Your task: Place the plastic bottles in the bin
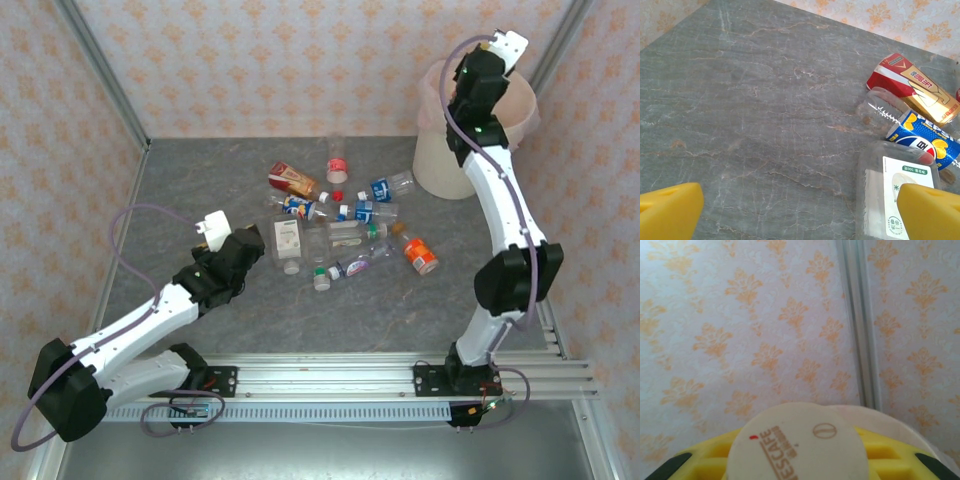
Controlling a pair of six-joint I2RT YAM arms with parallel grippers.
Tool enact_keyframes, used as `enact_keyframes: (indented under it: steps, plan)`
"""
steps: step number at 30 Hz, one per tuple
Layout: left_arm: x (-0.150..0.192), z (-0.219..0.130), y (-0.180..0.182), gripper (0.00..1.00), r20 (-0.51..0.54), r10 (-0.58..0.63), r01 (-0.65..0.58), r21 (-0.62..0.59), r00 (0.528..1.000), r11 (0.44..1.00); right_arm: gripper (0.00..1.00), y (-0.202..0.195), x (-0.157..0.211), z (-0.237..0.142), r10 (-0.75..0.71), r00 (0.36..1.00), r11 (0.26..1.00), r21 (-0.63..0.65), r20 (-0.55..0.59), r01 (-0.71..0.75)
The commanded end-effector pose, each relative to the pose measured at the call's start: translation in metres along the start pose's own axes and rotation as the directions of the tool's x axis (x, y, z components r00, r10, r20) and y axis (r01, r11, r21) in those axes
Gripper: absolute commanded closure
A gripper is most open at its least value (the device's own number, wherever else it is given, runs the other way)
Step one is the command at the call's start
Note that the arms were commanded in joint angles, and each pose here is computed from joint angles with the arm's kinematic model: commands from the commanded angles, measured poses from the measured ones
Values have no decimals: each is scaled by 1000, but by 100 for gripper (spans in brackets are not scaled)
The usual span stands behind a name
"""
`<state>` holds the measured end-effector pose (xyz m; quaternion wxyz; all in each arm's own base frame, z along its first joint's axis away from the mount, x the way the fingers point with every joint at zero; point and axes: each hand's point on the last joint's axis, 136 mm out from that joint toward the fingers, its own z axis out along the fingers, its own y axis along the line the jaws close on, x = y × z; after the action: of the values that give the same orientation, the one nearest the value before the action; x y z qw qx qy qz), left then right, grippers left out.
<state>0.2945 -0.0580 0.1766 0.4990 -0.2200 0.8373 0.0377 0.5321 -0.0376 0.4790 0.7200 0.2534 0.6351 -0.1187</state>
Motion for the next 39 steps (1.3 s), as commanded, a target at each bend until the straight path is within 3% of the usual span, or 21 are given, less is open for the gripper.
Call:
enact_keyframes:
  steps: [1, 5, 9, 17, 26, 31, 32, 39]
  plan:
    - [-6, -1, -1, 0, 4, -24, 24, 13, 1000, 1000, 100, -3, 0, 15, -81, 996, 993, 89, 39, 77]
    - [-5, -1, -5, 0, -13, -19, 19, 35, 1000, 999, 100, -7, 25, 33, -161, 987, 977, 139, -9, 160]
    - [-2, 0, -8, 0, -34, -6, 8, 47, 999, 999, 100, -17, 52, 52, -199, 970, 967, 135, -139, 218]
    - [6, 7, -13, 0, -63, 12, -9, 43, 998, 999, 93, -35, 80, 59, -225, 936, 952, 144, -272, 270]
    - [13, 13, -21, 0, -90, 32, -28, 53, 995, 998, 58, -43, 100, 76, -229, 920, 951, 127, -318, 281]
    - [15, 14, -20, 0, -95, 34, -29, 49, 995, 998, 17, -46, 96, 79, -212, 928, 952, 148, -307, 266]
    - [15, 14, -19, 0, -96, 33, -29, 46, 995, 998, 0, -48, 95, 78, -210, 929, 951, 156, -306, 266]
    - [18, 14, -24, 0, -114, 41, -32, 74, 993, 997, 1, -53, 79, 67, -191, 933, 954, 167, -306, 250]
